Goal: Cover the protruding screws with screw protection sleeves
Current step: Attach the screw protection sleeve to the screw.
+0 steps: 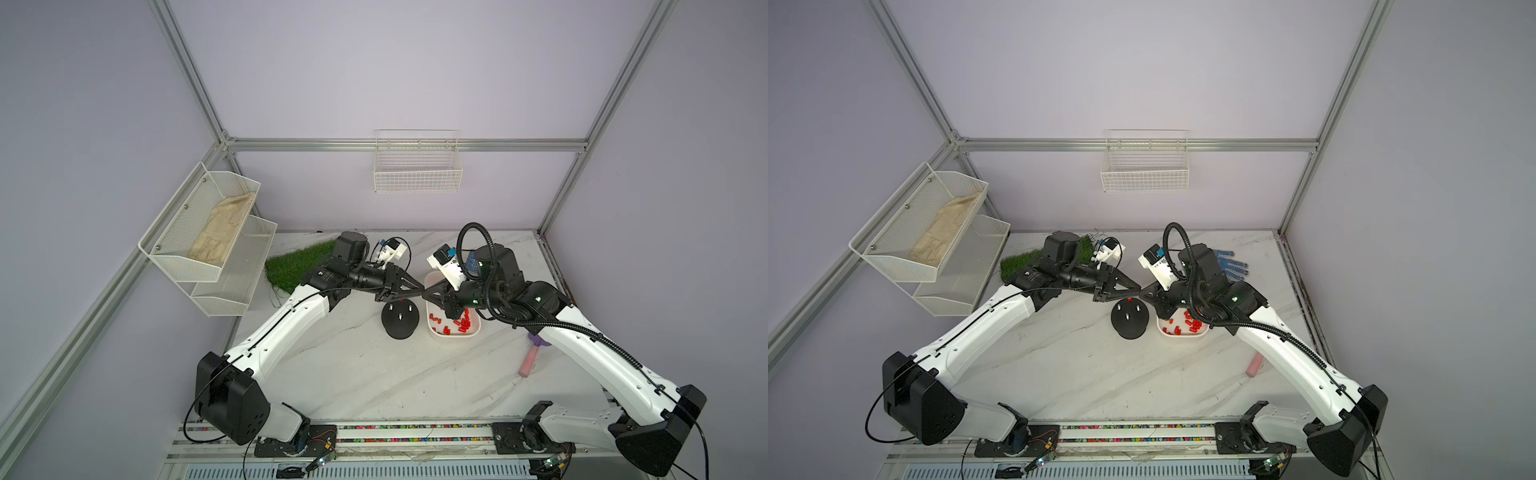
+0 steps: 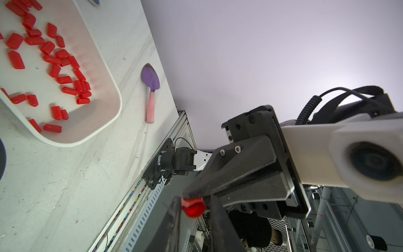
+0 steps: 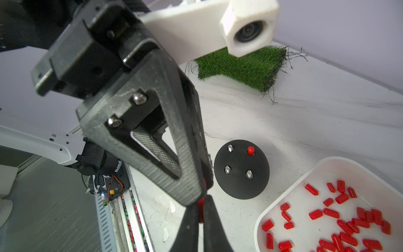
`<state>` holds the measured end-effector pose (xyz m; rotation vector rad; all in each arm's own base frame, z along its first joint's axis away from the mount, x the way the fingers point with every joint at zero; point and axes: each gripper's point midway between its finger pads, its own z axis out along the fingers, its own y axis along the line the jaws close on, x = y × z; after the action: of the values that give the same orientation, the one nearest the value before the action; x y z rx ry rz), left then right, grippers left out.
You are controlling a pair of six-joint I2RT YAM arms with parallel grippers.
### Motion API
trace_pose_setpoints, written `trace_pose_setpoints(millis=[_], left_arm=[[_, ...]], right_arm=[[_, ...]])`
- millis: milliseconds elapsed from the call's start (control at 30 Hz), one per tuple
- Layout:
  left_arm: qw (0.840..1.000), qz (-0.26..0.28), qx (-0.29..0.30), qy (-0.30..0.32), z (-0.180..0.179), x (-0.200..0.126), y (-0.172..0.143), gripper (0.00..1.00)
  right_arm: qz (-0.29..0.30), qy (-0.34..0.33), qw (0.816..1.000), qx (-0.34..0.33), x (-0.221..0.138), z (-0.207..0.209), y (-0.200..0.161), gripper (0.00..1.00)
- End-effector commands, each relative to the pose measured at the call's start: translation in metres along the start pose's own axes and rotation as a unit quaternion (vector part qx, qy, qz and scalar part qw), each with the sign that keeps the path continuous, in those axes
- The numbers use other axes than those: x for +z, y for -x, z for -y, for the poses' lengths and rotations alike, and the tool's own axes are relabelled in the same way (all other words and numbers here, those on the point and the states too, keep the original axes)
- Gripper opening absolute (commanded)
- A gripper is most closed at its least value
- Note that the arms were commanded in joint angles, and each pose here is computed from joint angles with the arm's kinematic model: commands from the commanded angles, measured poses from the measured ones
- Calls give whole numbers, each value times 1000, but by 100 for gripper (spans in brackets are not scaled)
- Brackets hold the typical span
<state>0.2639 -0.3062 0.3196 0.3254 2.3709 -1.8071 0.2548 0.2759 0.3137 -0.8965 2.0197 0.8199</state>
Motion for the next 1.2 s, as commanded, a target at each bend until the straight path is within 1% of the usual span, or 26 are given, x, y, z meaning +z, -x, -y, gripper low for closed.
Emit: trace_pose_setpoints(millis=[0, 300, 433, 533, 567, 600, 633, 700, 733, 767, 1000, 1167], left_arm=[[998, 13, 50, -18, 27, -10, 6, 22], [998, 13, 53, -17, 26, -10, 6, 8], [998, 13, 52, -16, 25, -10, 6, 4], [998, 12, 52, -16, 25, -9, 6, 3], [998, 12, 53, -16, 25, -9, 6, 4], [998, 12, 53, -16, 25, -9, 6, 8], [998, 13, 53, -17, 25, -10, 6, 16], [998, 13, 54, -17, 27, -10, 6, 27], [998, 14, 54, -17, 27, -10, 6, 32], [998, 14, 54, -17, 27, -10, 7, 34], [998, 14, 53, -17, 28, -9, 10, 33], [998, 13, 53, -18, 28, -8, 10, 26]], right_arm=[[7, -1, 1000, -20, -6, -4, 8, 9], [11, 4, 1000, -23, -6, -6, 11, 10], [11, 7, 1000, -23, -6, -7, 12, 10], [16, 14, 999, -25, -6, -10, 14, 10], [16, 14, 999, -25, -6, -9, 14, 10], [15, 13, 999, -25, -6, -9, 15, 10], [16, 12, 999, -25, -6, -9, 15, 10], [13, 11, 1000, -25, -5, -8, 14, 10], [11, 11, 1000, -26, -4, -8, 14, 10], [10, 9, 1000, -26, -4, -7, 13, 10], [-8, 4, 1000, -29, 2, -6, 8, 10], [-13, -1, 999, -30, 4, -4, 7, 10]])
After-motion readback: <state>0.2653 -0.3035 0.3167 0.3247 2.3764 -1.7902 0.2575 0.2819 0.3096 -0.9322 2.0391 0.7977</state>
